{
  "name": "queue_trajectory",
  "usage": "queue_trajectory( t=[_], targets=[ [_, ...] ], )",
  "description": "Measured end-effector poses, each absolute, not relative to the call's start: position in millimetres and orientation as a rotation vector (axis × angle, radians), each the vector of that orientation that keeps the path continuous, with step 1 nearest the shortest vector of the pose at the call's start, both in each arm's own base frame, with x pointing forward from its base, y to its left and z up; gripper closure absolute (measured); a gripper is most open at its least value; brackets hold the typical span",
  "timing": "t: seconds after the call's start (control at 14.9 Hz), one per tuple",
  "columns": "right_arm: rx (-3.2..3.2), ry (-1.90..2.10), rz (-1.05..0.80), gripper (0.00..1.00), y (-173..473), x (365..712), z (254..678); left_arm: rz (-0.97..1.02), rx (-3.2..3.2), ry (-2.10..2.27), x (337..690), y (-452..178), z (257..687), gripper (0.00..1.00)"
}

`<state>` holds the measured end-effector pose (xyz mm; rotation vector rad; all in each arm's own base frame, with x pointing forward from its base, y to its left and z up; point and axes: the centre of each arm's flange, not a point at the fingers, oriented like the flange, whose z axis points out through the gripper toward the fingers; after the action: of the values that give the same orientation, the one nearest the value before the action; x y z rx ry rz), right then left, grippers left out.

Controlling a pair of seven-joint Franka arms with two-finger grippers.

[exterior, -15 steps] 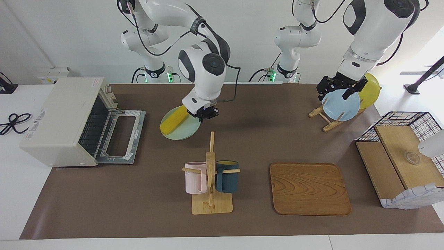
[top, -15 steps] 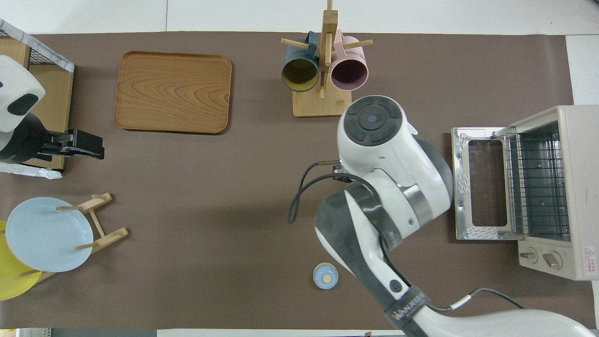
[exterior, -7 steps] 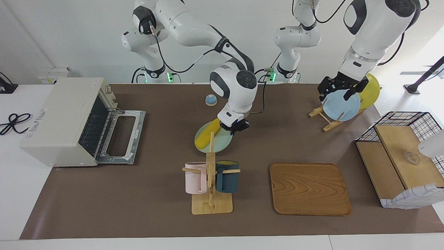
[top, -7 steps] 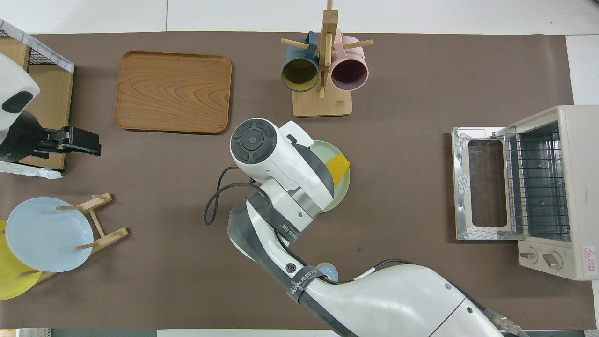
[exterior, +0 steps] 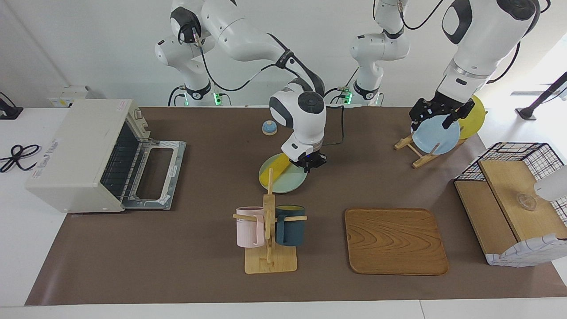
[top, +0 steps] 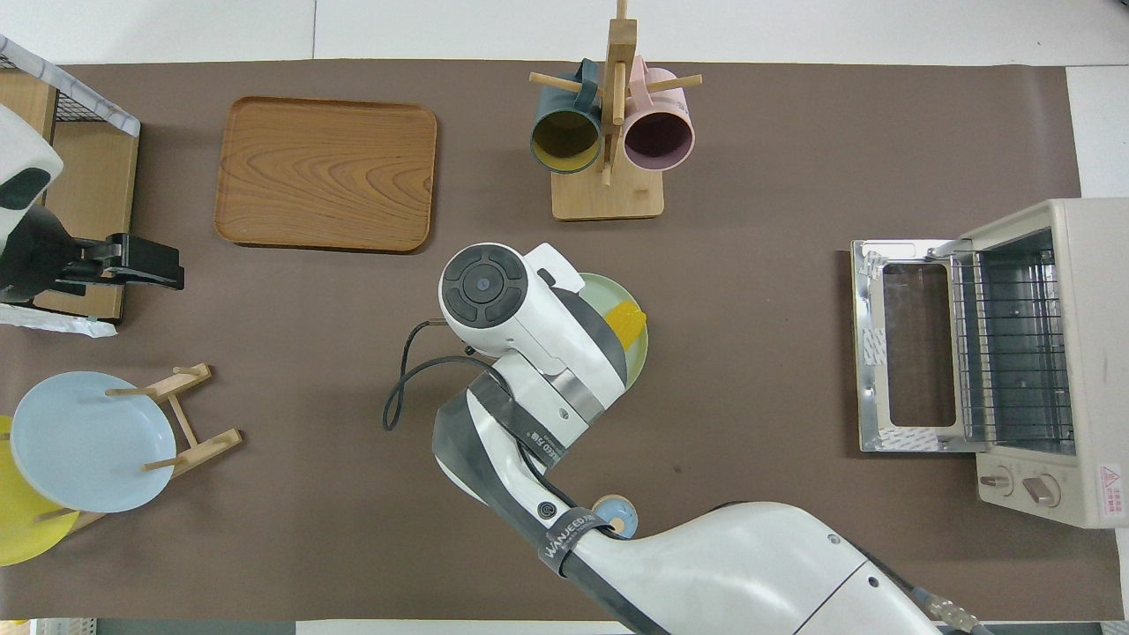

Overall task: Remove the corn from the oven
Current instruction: 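Pull the plate with corn out and onto the table center, then release the plate with the right gripper while the left gripper reaches the corn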

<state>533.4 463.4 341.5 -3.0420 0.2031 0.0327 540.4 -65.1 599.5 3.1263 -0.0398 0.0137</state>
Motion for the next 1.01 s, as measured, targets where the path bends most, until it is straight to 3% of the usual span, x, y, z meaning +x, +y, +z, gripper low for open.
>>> queue_trajectory(
  t=[0.13,0.27,0.34,0.47,0.54,0.67,0.74,0.87,1.01],
  targets=[
    [-3.007,0.202,-0.021,0.80,466,536,356,0.020,3.126,-0.044,541,-66,600,0.00],
    [-2.983,0.193,-0.063,0.60,465,537,377,0.024,3.126,-0.057,541,-68,600,0.00],
    [-2.978,0.192,-0.076,0.60,461,537,391,0.029,3.125,-0.064,541,-69,600,0.00],
    [-3.014,0.153,-0.044,0.72,434,540,424,0.036,3.124,-0.082,541,-72,600,0.00],
    [-3.043,0.129,-0.010,0.73,411,542,442,0.033,3.123,-0.109,541,-77,598,0.00],
    [-3.080,0.102,0.040,0.88,361,543,469,0.035,3.112,-0.180,539,-97,592,0.00],
    [-3.097,0.091,0.069,0.89,341,537,472,0.041,3.097,-0.218,538,-113,586,0.00],
    [-3.141,0.097,0.167,0.99,312,513,447,0.036,3.054,-0.297,534,-149,572,0.00],
    [-3.174,0.147,0.259,0.99,274,491,401,0.015,3.012,-0.372,530,-188,552,0.00]
  ],
)
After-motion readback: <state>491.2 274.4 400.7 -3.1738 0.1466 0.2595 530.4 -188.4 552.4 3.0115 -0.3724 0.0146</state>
